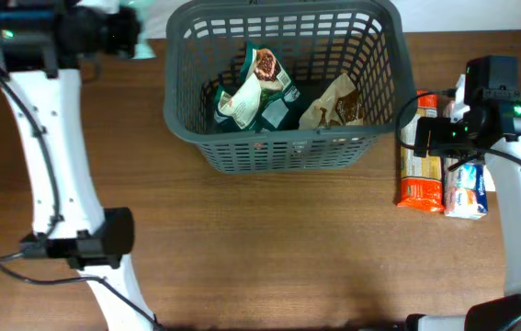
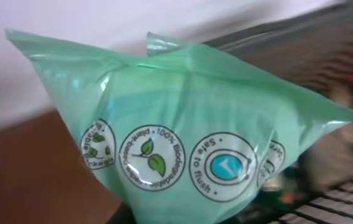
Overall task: Pack container
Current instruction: 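Lift the mint-green bar and carry it over the basket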
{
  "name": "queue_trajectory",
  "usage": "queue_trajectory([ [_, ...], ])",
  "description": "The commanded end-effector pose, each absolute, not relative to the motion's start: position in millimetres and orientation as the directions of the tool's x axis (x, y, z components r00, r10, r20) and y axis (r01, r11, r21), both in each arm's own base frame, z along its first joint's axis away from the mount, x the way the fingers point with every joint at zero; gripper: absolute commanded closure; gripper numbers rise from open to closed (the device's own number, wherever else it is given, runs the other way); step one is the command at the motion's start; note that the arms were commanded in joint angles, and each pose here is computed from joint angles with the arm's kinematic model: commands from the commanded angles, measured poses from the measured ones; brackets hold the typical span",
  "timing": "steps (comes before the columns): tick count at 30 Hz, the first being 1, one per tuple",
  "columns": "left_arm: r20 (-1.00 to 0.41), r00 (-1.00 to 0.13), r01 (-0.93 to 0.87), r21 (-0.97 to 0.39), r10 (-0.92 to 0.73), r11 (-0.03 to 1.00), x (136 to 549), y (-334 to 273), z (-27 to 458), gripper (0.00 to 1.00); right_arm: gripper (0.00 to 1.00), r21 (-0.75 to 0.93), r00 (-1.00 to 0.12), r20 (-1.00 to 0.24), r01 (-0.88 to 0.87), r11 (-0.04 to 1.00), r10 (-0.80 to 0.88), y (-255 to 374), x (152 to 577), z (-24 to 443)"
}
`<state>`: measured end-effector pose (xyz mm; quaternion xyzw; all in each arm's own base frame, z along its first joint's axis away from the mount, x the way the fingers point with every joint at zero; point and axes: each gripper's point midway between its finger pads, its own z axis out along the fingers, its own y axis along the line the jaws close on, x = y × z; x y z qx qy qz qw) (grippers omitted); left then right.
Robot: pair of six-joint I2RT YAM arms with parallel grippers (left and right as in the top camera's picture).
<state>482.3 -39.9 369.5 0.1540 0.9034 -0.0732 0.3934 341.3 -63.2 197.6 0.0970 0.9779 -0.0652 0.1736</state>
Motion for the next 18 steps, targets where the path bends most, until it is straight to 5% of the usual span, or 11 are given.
queue_trajectory([
  [1,-0.795,-0.410,0.645,0.094,0.447,0.758,458,-124,400,0.98,0.01,-0.106,-0.913,-0.369,0.225,0.969,0.172,-67,344,203],
  [11,-0.683,-0.079,0.879,0.295,0.726,0.374,448,-262,343,0.98,0.01,-0.106,-0.913,-0.369,0.225,0.969,0.172,-67,344,203],
  [18,-0.668,0.031,0.906,0.334,0.743,0.262,468,-321,298,0.98,0.01,-0.106,-0.913,-0.369,0.225,0.969,0.172,-67,344,203],
])
